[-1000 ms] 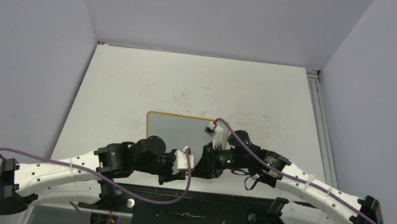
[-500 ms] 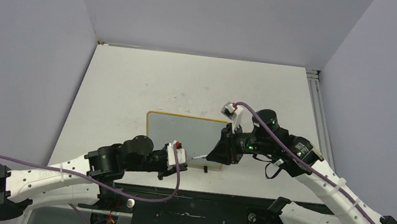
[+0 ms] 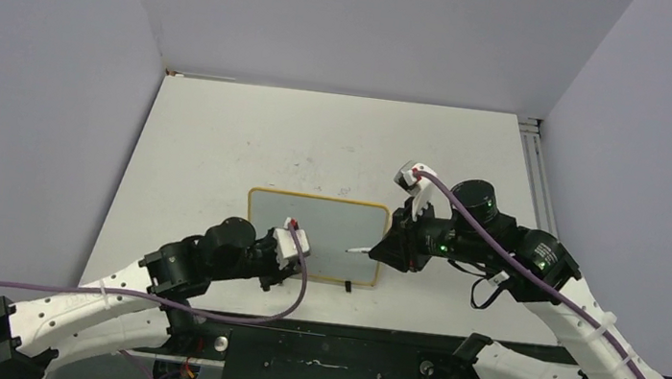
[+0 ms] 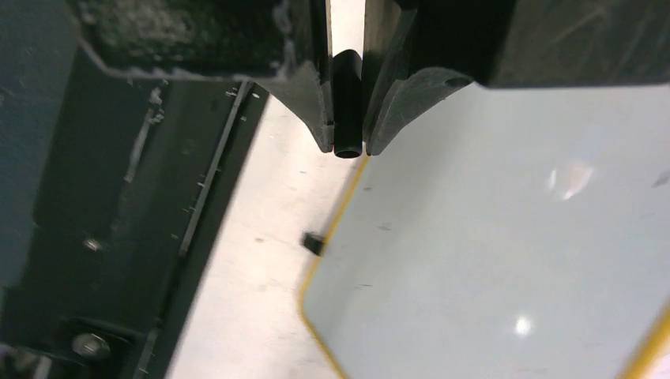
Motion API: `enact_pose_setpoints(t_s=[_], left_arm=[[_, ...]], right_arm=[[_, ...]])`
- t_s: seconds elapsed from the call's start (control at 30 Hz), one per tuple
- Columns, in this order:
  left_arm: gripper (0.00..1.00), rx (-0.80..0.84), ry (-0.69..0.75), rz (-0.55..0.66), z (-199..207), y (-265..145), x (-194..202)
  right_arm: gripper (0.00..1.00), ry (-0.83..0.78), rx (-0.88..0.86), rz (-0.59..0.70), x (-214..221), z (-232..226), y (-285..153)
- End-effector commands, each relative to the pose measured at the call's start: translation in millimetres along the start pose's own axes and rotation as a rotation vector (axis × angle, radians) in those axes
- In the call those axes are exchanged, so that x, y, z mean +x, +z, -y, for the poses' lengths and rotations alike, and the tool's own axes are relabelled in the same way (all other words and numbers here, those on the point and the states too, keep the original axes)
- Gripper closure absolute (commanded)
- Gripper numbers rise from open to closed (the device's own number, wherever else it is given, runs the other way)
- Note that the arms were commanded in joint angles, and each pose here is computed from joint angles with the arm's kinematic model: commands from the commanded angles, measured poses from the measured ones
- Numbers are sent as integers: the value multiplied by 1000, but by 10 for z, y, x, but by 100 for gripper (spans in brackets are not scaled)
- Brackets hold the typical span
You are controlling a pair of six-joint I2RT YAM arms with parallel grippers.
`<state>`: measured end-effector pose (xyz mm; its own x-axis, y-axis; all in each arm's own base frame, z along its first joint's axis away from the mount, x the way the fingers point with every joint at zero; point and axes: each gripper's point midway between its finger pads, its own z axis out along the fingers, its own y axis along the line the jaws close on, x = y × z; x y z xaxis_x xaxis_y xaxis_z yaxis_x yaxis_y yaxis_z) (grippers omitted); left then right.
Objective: Write a sentence on the whiteboard
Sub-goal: Open the whiteboard marker at the center of the board.
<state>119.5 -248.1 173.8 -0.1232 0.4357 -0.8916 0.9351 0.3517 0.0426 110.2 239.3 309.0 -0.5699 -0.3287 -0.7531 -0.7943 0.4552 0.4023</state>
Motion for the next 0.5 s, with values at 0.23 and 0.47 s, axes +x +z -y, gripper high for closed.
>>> enact_pose_setpoints(t_s=[0.23,0.47], left_arm=[[100,-336,-280,326,-1141,-647,-1361],[100,-693,-587,235,-2171,-1062,-888]], right_arm=[[95,-33,328,634,-1145,499,-315],[95,8,592,697,-1352,955,-393]])
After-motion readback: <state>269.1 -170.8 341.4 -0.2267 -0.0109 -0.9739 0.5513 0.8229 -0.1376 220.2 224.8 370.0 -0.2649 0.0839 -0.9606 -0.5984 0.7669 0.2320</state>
